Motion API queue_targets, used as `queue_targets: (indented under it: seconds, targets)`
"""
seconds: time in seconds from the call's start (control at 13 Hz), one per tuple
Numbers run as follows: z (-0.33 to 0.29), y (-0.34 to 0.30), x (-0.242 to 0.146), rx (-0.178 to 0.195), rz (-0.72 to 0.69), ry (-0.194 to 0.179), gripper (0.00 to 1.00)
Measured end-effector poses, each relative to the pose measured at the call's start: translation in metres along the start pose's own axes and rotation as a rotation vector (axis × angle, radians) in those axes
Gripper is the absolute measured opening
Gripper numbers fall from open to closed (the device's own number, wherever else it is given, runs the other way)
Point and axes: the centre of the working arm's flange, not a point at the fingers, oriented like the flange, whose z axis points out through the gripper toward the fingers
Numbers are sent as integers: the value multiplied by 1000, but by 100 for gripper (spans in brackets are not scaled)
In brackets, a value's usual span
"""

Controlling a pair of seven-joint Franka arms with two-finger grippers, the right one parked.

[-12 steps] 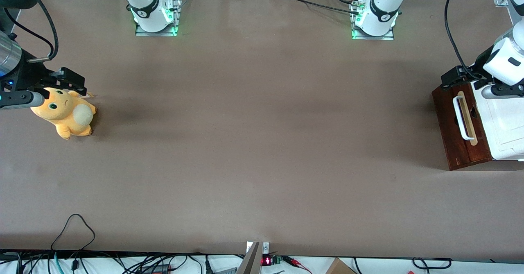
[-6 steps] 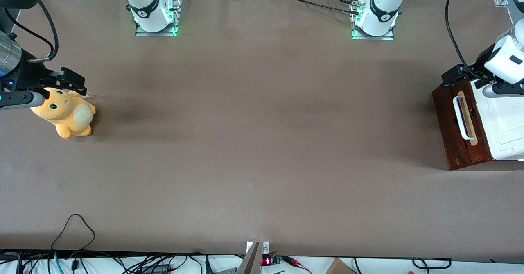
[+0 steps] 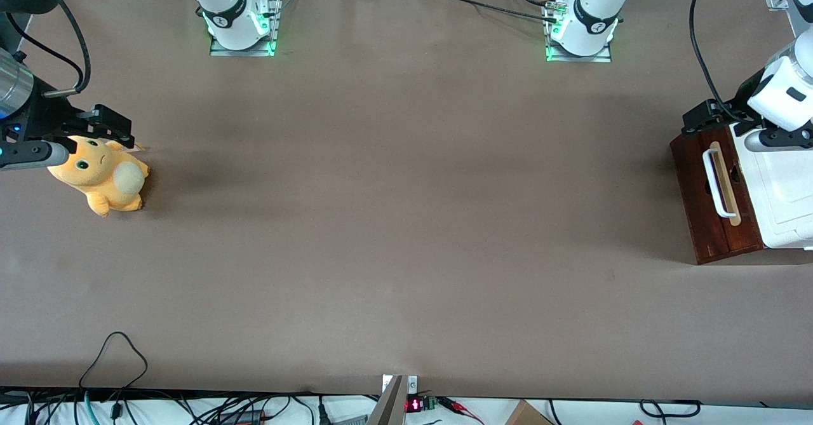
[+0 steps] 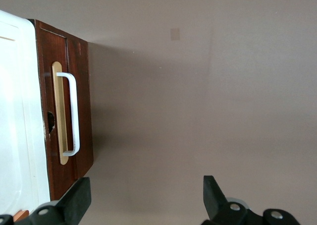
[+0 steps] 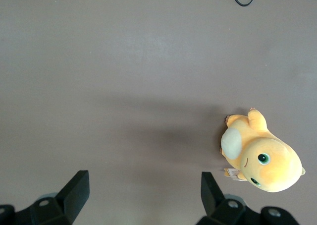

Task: Open lower drawer with left arm only

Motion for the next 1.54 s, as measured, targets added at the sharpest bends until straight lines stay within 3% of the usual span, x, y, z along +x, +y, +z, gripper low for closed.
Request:
queue_targets:
  seconds: [0.23,0.31,0.38,0.62,1.0,1.15,1.54]
  targets:
    - [10,1,8,1,1,2,100]
    - [15,1,11,20,9,0,100]
    - [21,5,15,77,35,-5,100]
    - [37,42,22,300,86,-7,100]
    - [76,106,10,655,0,-47,100]
    - [100,114,8,739,-27,-50,100]
    - [188,100,12,956,-56,-97,100]
